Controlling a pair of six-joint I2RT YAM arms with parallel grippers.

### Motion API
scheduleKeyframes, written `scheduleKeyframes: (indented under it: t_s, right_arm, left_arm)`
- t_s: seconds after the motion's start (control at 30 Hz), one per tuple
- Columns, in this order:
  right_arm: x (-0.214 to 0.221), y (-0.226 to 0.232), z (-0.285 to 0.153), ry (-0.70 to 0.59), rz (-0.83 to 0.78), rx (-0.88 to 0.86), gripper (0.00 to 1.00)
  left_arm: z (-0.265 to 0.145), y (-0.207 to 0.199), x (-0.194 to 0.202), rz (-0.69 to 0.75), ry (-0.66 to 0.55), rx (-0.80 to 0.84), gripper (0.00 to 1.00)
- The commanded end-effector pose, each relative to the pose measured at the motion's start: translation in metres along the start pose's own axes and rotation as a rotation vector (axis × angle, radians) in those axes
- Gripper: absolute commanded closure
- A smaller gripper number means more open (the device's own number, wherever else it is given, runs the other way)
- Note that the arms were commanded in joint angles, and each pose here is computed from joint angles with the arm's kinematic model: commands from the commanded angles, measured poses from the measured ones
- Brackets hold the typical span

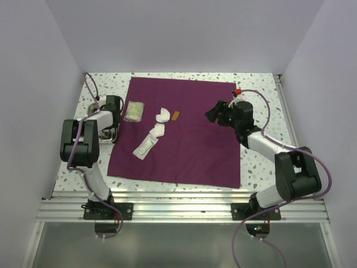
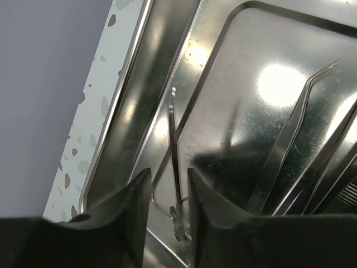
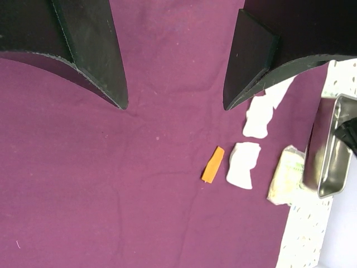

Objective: Prepare the surgical pack

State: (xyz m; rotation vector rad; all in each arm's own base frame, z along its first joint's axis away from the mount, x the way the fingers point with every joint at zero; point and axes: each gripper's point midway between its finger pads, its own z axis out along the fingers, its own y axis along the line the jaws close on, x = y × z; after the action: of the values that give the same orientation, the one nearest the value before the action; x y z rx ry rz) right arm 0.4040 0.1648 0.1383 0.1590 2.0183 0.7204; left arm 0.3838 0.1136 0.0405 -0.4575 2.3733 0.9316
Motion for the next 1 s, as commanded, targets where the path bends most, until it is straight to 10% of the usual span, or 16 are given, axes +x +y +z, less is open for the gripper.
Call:
scheduleKeyframes:
  t_s: [0.0, 0.5, 0.77, 0.97]
  right_arm:
    - [-0.004, 0.007, 0.003, -0.023, -0.009, -0.034, 0.28]
    - [0.015, 0.030, 0.015, 0.049, -0.049, -0.059, 0.28]
    - [0.019, 0.043, 0.009, 0.065, -0.076, -0.071, 0.28]
    - [0.027, 0.044, -0.001, 0.078, -0.106, -0.073, 0.30]
  left_arm:
    - [-0.002, 0.007, -0.028, -0.079, -0.059, -0.036, 0.58]
    - [-0.070, 0.007, -0.061, -0.211, -0.180, 0.257, 0.38]
    - [-0.143, -0.055, -0.087, -0.257, -0.281, 0.777, 0.28]
    - [-0.166, -0.109, -0.086, -0.060, -0.293, 0.791, 0.24]
